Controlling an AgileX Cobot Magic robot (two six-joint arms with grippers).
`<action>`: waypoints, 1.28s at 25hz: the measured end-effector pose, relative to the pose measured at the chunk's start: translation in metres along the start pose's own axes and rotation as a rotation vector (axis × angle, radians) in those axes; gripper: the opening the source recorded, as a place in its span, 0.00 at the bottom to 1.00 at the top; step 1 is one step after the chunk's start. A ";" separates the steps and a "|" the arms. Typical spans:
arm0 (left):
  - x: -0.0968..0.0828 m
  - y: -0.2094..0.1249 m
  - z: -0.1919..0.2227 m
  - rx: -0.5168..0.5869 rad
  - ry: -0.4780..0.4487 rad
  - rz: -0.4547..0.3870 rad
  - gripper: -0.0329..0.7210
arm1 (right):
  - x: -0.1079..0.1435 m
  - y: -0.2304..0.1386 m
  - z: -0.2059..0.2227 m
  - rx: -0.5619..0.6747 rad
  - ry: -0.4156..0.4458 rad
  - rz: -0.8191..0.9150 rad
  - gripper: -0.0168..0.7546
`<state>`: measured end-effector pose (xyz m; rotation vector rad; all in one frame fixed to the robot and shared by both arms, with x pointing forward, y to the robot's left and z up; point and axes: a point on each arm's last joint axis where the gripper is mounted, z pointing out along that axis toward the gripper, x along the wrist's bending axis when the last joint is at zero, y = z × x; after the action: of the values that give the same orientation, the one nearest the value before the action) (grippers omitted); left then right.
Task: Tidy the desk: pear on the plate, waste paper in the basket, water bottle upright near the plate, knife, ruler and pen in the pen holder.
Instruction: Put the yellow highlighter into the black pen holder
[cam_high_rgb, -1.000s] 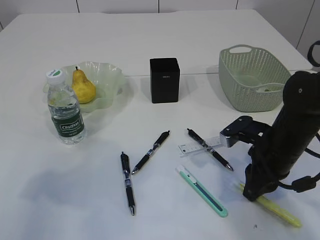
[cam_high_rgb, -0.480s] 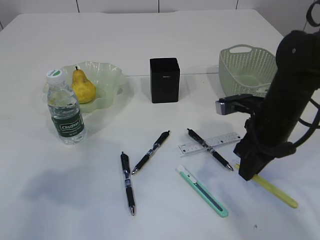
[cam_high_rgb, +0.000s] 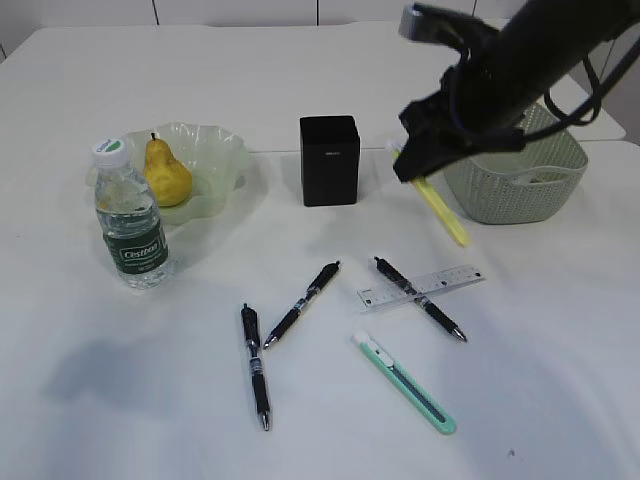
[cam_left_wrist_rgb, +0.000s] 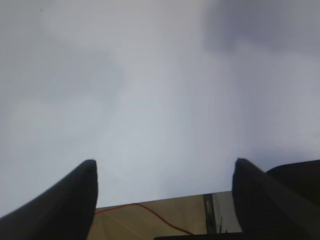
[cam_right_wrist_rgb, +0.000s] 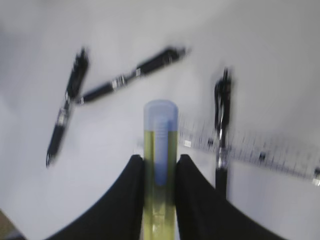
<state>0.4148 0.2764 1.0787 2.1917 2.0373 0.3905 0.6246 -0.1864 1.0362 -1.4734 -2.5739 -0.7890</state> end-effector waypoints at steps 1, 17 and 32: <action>0.000 0.000 0.000 0.000 -0.001 0.000 0.83 | 0.000 0.009 -0.006 -0.065 -0.014 -0.003 0.24; 0.000 0.000 0.000 0.001 -0.003 -0.001 0.83 | -0.020 0.070 0.013 -0.595 -0.253 -0.191 0.24; 0.000 0.000 0.000 0.001 -0.004 -0.001 0.77 | -0.026 0.107 0.034 -0.735 -0.261 -0.185 0.24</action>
<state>0.4147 0.2760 1.0786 2.1896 2.0371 0.3852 0.7334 -0.1471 1.0409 -1.5753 -2.7820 -1.8299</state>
